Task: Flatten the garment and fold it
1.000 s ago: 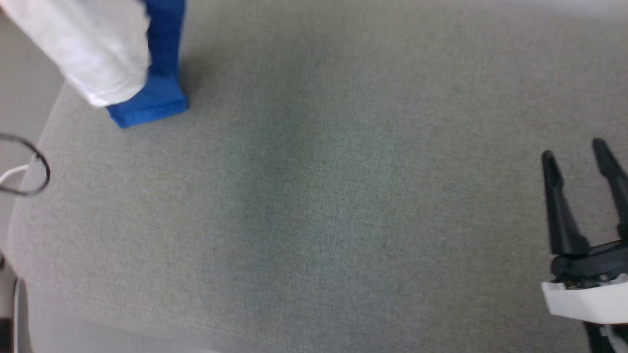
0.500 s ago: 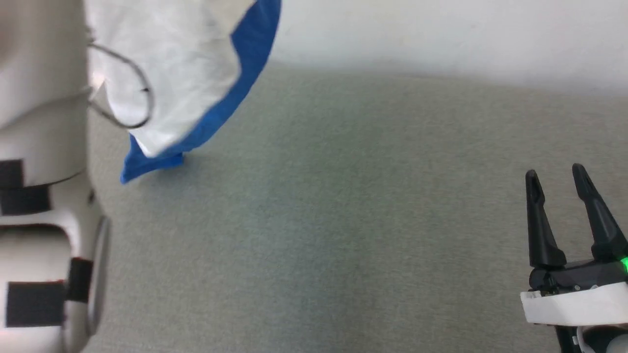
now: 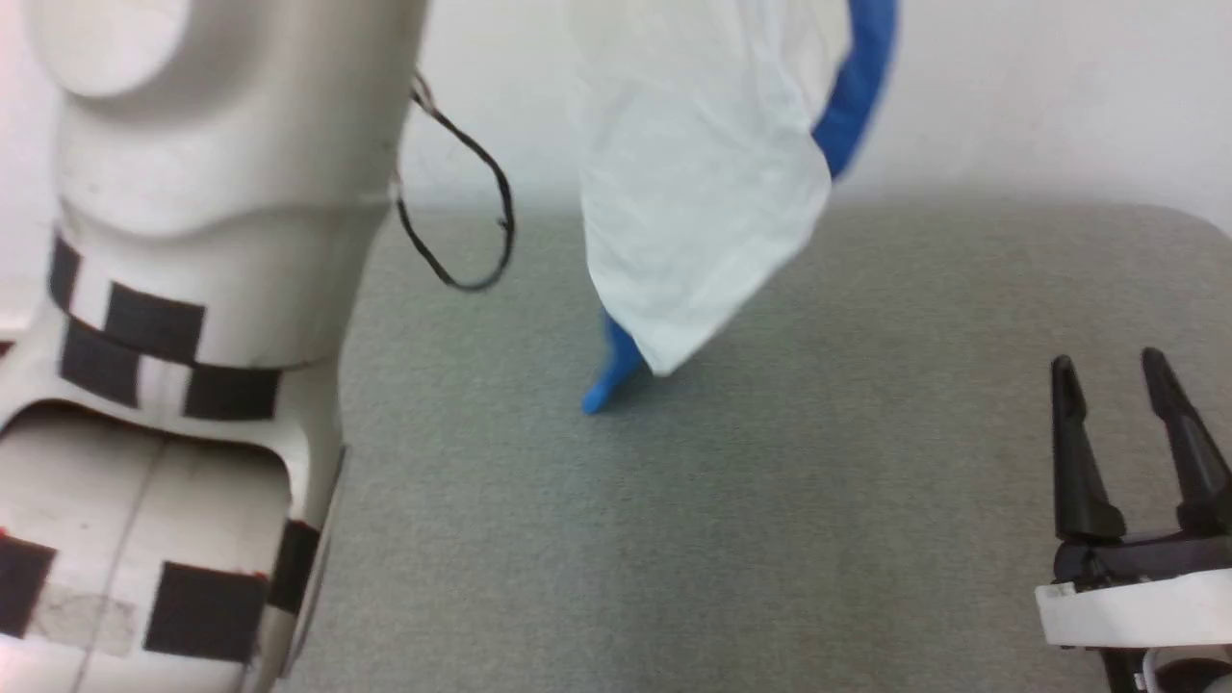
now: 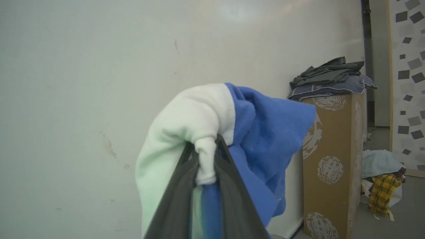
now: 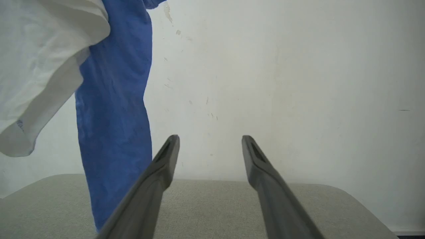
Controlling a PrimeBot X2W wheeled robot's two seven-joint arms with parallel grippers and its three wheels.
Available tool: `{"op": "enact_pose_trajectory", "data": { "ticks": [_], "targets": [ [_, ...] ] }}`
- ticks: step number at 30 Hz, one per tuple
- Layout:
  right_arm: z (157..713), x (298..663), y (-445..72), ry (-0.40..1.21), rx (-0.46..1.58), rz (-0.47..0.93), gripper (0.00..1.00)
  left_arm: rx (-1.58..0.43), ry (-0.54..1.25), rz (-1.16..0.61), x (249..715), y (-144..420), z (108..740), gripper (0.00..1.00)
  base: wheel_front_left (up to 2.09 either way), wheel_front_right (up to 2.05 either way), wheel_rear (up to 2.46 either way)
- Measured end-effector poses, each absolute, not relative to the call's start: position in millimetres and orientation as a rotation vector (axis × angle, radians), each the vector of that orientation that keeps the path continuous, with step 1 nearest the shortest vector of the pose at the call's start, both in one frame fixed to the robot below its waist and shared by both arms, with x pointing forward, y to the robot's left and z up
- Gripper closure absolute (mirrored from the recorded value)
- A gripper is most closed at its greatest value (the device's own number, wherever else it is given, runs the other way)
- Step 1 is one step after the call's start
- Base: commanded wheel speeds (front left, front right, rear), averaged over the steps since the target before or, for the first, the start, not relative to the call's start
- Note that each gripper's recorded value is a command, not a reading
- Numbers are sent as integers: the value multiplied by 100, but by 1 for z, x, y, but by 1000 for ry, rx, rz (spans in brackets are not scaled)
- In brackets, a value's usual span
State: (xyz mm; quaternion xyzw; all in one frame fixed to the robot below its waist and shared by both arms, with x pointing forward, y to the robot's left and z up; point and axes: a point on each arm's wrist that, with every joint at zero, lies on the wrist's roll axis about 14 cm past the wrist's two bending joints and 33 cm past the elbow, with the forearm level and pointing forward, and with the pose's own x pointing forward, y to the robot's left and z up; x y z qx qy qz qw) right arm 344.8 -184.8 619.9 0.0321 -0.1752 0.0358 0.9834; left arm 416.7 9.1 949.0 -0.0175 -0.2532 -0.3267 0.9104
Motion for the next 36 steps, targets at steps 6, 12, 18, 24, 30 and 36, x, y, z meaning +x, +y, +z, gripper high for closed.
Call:
{"op": "enact_pose_trajectory", "data": {
  "ticks": [6, 12, 18, 24, 30, 36],
  "targets": [
    [630, 327, -219, -388, 41, -33, 0, -97, -404, -803, 418, -45, 893, 100, 0, 0, 0],
    [630, 321, -229, -384, 34, -67, 0, -191, -173, -793, 443, -70, 775, 100, 0, 0, 0],
    [617, 330, -226, -336, 39, -63, 0, -271, 189, -691, 455, -68, 604, 100, 0, 0, 0],
    [606, 345, -229, -298, 41, -62, 0, -194, 506, -576, 439, -47, 465, 100, 0, 0, 0],
    [585, 354, -237, -232, 34, -70, 0, -161, 539, -489, 448, -30, 426, 0, 0, 0, 0],
    [581, 360, -231, -219, 40, -48, 0, -219, 345, -467, 473, -25, 468, 0, 0, 0, 0]
  ]
}}
